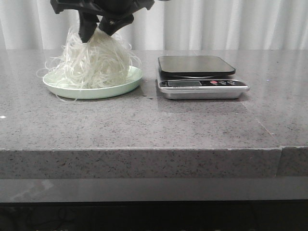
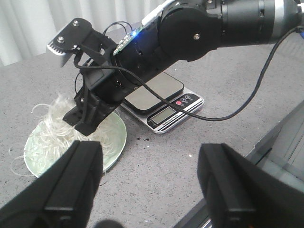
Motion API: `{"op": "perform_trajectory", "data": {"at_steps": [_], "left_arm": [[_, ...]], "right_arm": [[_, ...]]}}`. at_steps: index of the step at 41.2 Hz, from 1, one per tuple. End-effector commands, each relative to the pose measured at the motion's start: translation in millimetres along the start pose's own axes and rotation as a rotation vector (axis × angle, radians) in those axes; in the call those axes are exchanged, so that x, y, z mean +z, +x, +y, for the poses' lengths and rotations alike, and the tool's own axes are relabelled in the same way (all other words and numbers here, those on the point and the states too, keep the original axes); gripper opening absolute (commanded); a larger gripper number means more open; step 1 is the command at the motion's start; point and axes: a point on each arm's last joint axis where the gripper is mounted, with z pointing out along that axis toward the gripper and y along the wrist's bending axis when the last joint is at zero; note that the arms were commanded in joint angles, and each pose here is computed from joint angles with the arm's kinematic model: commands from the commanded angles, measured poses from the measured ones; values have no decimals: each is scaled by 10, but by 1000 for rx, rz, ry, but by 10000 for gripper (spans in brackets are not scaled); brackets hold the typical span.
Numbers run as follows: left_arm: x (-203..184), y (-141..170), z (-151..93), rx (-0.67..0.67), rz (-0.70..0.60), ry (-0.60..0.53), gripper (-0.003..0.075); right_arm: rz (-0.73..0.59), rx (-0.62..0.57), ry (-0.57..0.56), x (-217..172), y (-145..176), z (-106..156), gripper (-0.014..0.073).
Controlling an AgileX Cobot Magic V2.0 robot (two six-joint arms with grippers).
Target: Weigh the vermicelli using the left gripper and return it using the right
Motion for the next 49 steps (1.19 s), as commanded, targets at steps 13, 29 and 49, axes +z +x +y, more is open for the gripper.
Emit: {"op": "perform_trajectory", "data": {"at_steps": [13, 29, 49], "left_arm": [[-54, -147, -2, -3, -111, 1, 491], [-54, -147, -2, -3, -111, 1, 491], [-54, -149, -2, -3, -113, 1, 491]], "right_arm": [[-195, -8, 12, -1253, -648, -37, 461], [-223, -32, 67, -2345, -335, -129, 461], [-277, 16, 81, -3332, 556, -145, 461]]}}
